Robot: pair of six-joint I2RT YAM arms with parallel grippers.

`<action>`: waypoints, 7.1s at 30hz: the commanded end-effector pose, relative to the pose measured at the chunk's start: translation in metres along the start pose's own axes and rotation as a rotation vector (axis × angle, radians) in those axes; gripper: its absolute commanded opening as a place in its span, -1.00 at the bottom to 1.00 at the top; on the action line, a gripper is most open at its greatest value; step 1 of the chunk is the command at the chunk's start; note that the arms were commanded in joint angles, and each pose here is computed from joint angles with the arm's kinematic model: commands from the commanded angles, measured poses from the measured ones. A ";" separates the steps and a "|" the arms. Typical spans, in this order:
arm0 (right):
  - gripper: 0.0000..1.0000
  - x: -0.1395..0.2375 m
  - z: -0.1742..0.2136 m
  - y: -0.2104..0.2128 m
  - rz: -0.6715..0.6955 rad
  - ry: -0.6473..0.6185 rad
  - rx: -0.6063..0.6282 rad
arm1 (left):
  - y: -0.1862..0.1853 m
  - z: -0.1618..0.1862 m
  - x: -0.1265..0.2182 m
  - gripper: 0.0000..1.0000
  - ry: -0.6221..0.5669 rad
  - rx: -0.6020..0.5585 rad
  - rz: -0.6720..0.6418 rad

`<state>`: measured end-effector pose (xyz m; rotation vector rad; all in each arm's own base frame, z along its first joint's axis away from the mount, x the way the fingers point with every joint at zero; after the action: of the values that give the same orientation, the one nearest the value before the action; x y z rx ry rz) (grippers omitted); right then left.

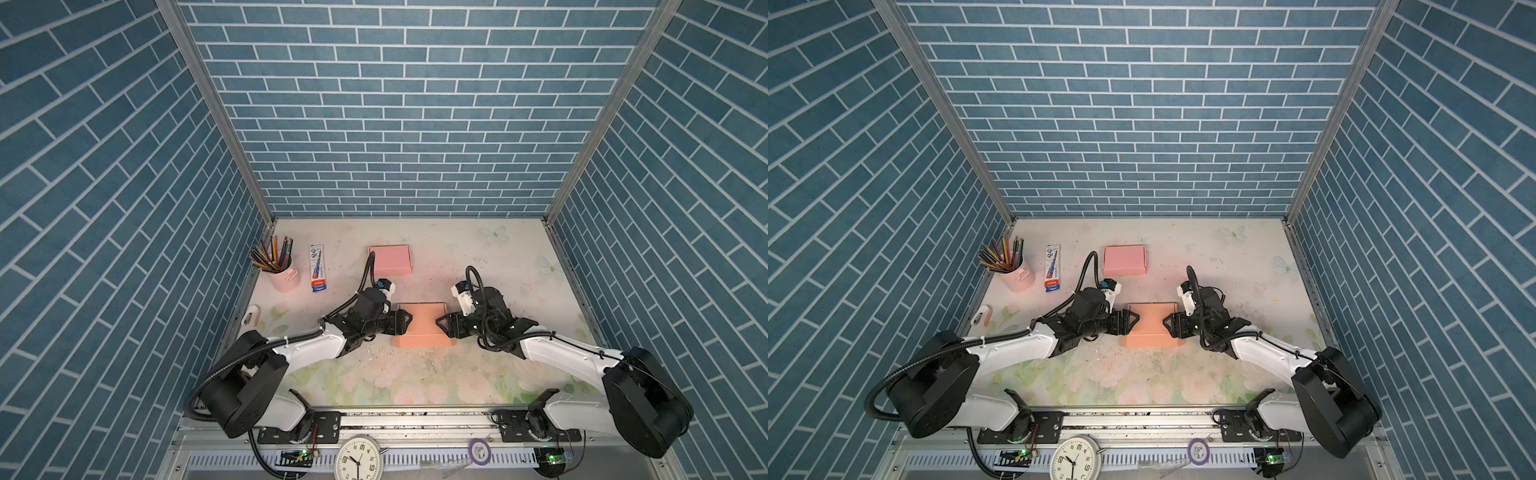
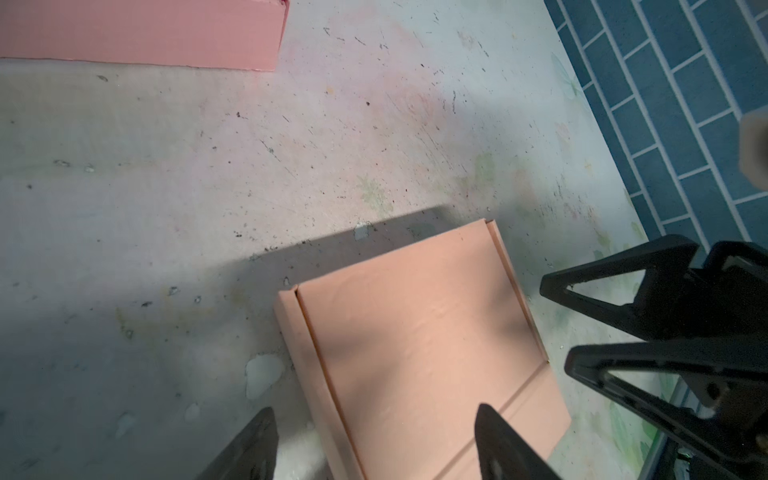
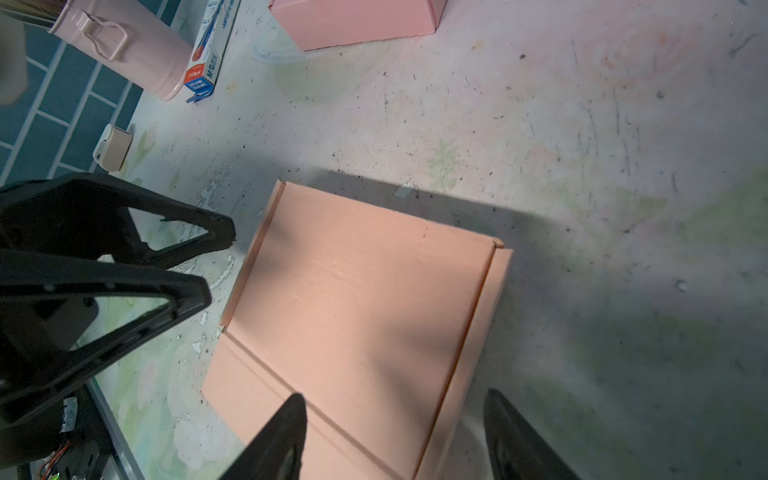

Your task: Fold the paper box

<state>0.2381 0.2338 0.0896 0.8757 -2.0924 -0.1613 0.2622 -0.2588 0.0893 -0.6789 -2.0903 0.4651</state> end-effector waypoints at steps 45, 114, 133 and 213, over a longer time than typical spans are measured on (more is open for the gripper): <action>0.27 0.007 0.056 0.031 -0.083 0.064 -0.067 | -0.022 0.070 0.010 0.41 0.078 -0.007 0.031; -0.24 -0.009 0.057 0.010 0.029 0.085 -0.027 | -0.005 0.074 0.013 0.34 0.075 -0.047 -0.052; 0.18 0.040 0.027 0.002 0.057 -0.036 -0.002 | -0.022 0.063 0.033 0.35 0.024 0.009 -0.009; -0.27 -0.015 0.040 -0.004 -0.044 0.102 -0.014 | -0.020 0.066 -0.005 0.10 0.005 0.017 -0.033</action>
<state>0.2173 0.2323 0.0560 0.9110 -1.9803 -0.1652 0.1961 -0.2774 0.0525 -0.6198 -2.0535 0.4373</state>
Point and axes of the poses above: each gripper's point midway between its finger pads, its own x axis back along the fingers, its own y axis along the line the jaws close on, z = x × y, the point moved 1 cm from there along x, back along the fingers, and after that the axes turned 5 degrees about x, right-handed, at the moved point
